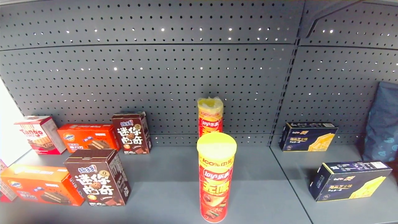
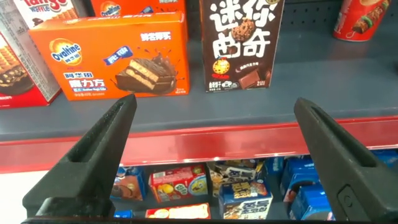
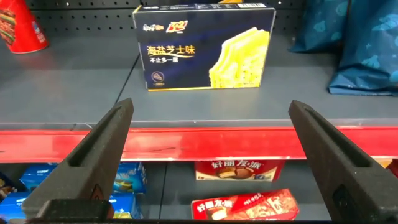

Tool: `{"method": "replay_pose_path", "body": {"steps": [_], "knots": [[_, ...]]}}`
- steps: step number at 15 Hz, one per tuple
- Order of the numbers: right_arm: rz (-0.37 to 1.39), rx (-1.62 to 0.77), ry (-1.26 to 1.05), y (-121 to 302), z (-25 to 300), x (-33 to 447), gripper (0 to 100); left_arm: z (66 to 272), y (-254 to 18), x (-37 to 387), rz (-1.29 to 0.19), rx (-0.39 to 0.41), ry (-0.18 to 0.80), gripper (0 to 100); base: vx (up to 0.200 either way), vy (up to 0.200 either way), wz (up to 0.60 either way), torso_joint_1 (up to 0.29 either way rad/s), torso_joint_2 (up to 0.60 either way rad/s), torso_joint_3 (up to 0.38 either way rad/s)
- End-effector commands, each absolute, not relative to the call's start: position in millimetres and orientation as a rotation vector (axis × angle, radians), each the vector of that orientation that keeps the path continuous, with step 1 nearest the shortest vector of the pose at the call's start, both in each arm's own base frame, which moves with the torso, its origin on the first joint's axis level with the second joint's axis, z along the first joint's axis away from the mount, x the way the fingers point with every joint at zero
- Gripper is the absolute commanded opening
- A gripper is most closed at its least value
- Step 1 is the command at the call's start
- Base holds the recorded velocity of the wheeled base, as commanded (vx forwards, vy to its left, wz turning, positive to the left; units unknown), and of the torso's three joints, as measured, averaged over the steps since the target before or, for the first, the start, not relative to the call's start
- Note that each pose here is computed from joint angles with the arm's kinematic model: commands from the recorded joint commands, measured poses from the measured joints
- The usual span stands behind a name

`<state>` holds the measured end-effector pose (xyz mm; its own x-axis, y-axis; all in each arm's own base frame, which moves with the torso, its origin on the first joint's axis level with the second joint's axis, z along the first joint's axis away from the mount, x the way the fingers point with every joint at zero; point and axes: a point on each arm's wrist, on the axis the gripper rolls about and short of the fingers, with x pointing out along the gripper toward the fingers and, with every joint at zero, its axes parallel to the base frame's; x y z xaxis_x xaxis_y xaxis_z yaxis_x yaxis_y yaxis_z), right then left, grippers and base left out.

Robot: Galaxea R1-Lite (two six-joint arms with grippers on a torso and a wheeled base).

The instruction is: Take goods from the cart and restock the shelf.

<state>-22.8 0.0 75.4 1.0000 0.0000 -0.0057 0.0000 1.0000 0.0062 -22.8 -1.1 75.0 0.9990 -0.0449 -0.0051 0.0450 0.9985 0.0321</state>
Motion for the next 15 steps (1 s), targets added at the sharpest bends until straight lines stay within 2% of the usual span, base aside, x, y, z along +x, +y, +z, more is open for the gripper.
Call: {"method": "replay_pose_path", "body": {"steps": [1,15], "knots": [[0.000,0.006,0.008,0.0,75.3,-22.7,100,75.0,-1.1,-22.8,-0.045,0.032,0.004,100,0.000,0.000,0.00,0.000,0.00,0.000],[0.000,0.003,0.011,0.0,75.2,-22.6,100,75.0,-1.1,-22.8,-0.045,0.026,0.004,100,0.000,0.000,0.00,0.000,0.00,0.000]]}}
